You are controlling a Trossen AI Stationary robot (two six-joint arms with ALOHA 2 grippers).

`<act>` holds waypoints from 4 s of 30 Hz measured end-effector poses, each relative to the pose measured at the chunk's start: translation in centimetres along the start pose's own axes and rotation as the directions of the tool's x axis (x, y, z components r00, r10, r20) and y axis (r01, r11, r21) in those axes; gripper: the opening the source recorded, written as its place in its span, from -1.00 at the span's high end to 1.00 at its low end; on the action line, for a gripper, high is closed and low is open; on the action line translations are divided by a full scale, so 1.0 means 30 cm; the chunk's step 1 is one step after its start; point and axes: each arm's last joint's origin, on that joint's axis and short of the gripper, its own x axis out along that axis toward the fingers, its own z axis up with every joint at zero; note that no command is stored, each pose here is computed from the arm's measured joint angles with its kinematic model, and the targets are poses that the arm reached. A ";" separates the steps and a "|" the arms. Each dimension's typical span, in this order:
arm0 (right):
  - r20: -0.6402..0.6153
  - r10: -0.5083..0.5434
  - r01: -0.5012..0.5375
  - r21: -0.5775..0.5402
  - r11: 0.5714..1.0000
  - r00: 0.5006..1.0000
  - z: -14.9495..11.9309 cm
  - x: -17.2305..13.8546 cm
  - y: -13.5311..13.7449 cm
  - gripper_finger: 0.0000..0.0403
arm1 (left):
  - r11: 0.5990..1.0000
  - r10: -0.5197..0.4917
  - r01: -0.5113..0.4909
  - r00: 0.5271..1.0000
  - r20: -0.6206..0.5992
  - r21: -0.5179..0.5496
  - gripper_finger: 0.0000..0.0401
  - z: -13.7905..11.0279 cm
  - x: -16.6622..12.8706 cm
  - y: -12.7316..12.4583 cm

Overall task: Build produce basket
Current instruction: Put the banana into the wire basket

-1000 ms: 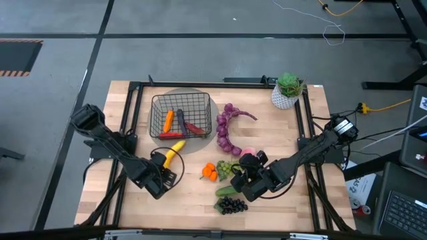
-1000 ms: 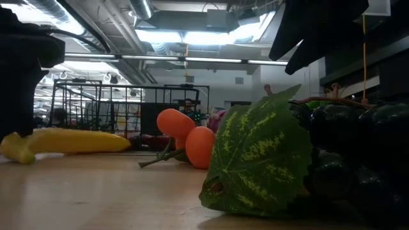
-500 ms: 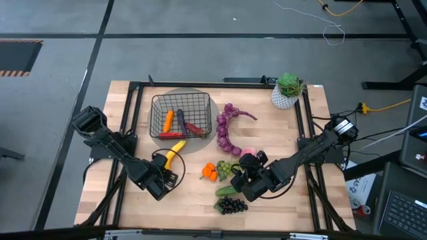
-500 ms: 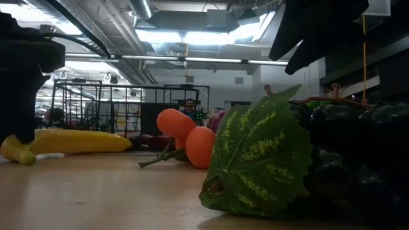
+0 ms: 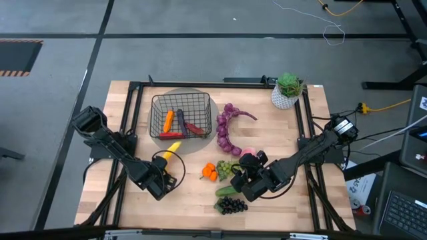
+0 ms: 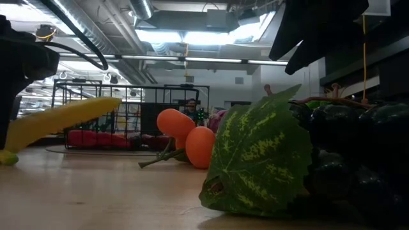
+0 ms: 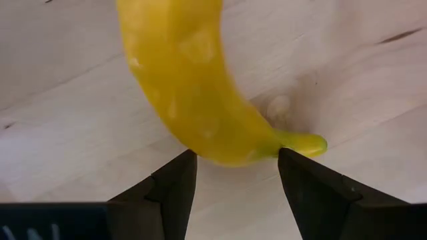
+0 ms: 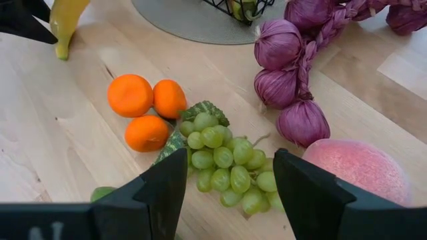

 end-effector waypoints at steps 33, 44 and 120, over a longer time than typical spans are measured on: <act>0.007 -0.002 0.002 0.000 1.000 1.000 0.001 0.000 0.000 -0.10 | 0.993 -0.019 0.054 0.955 -0.297 0.109 -0.02 -0.089 -0.112 -0.061; 0.009 -0.003 0.003 0.000 1.000 1.000 0.001 0.000 0.000 -0.10 | 0.961 0.229 -0.221 0.973 -0.034 0.165 -0.02 0.032 -0.169 -0.030; 0.032 -0.007 0.007 0.002 1.000 0.999 0.004 -0.001 0.000 -0.10 | 0.741 -0.173 -0.267 0.811 0.560 0.616 0.48 0.309 -0.423 -0.279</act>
